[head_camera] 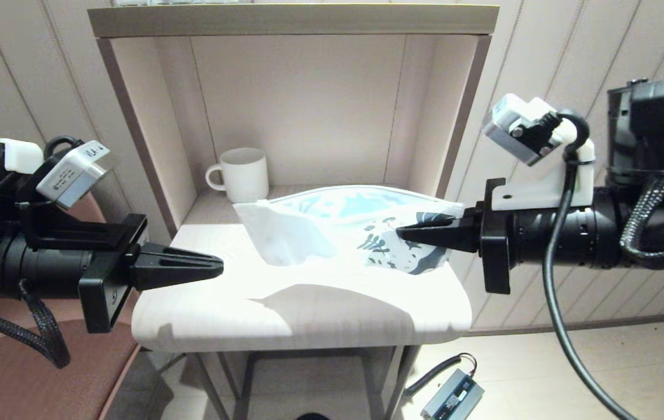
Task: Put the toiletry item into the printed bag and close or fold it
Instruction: Hand it to the other hand
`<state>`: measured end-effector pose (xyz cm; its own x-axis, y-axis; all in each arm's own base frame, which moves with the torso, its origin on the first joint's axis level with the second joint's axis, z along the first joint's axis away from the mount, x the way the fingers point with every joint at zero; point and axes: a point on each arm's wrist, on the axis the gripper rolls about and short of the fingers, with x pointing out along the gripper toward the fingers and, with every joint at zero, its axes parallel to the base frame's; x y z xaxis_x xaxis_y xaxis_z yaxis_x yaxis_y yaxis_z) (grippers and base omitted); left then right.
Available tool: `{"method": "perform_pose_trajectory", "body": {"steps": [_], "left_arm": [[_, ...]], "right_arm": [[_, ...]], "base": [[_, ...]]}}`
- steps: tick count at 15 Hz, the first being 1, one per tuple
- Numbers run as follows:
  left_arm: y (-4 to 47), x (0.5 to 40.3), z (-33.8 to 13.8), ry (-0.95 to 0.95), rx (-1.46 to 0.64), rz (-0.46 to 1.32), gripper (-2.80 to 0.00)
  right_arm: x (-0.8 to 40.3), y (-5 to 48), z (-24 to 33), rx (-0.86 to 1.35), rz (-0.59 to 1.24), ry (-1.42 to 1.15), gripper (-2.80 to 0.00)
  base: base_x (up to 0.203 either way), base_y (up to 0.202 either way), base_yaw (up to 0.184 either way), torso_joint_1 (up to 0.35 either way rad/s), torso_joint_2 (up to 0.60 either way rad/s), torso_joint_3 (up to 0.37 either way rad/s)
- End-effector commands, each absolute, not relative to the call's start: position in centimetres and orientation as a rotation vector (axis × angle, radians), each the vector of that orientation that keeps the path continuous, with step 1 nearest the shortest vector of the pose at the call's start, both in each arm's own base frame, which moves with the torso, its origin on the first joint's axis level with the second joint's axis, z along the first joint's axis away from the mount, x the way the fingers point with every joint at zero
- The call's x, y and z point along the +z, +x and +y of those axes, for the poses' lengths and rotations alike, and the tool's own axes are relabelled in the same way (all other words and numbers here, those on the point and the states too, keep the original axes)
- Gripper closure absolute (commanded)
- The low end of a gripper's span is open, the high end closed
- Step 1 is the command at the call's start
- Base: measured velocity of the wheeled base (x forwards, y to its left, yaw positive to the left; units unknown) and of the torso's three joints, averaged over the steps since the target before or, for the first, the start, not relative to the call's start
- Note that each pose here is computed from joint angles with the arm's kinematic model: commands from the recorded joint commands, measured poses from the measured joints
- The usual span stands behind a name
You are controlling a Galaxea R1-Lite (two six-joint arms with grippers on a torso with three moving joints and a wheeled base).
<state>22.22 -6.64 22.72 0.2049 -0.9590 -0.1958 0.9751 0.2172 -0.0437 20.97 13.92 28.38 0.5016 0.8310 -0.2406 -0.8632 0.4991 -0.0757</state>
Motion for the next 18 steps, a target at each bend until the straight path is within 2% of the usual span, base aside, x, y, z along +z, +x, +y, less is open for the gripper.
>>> {"method": "perform_pose_trajectory", "body": {"steps": [1,3,4,9,18], "left_arm": [[23.6,22.8,-6.8,0.080,-1.359,0.200,0.00],[24.1,23.7,-6.9,0.063,-1.353,0.193,0.00],[24.8,23.3,-6.8,0.057,-1.342,0.203,-2.80],[26.9,22.4,-6.3,0.032,-1.347,0.202,-2.80],[27.8,21.8,-6.7,0.055,-1.380,0.152,-2.80]], "right_arm": [[29.0,20.7,13.8,1.035,0.181,-0.188,0.00],[29.1,20.7,13.8,1.033,0.184,-0.183,0.00],[29.4,20.7,13.8,1.032,0.181,-0.176,0.00],[29.6,20.5,14.1,1.053,0.200,-0.166,0.00],[29.1,20.1,15.5,1.128,0.221,-0.169,0.00]], "base": [[0.000,0.000,0.000,0.000,0.00,0.000],[0.000,0.000,0.000,0.000,0.00,0.000],[0.000,0.000,0.000,0.000,0.00,0.000],[0.000,0.000,0.000,0.000,0.00,0.000],[0.000,0.000,0.000,0.000,0.00,0.000]]}}
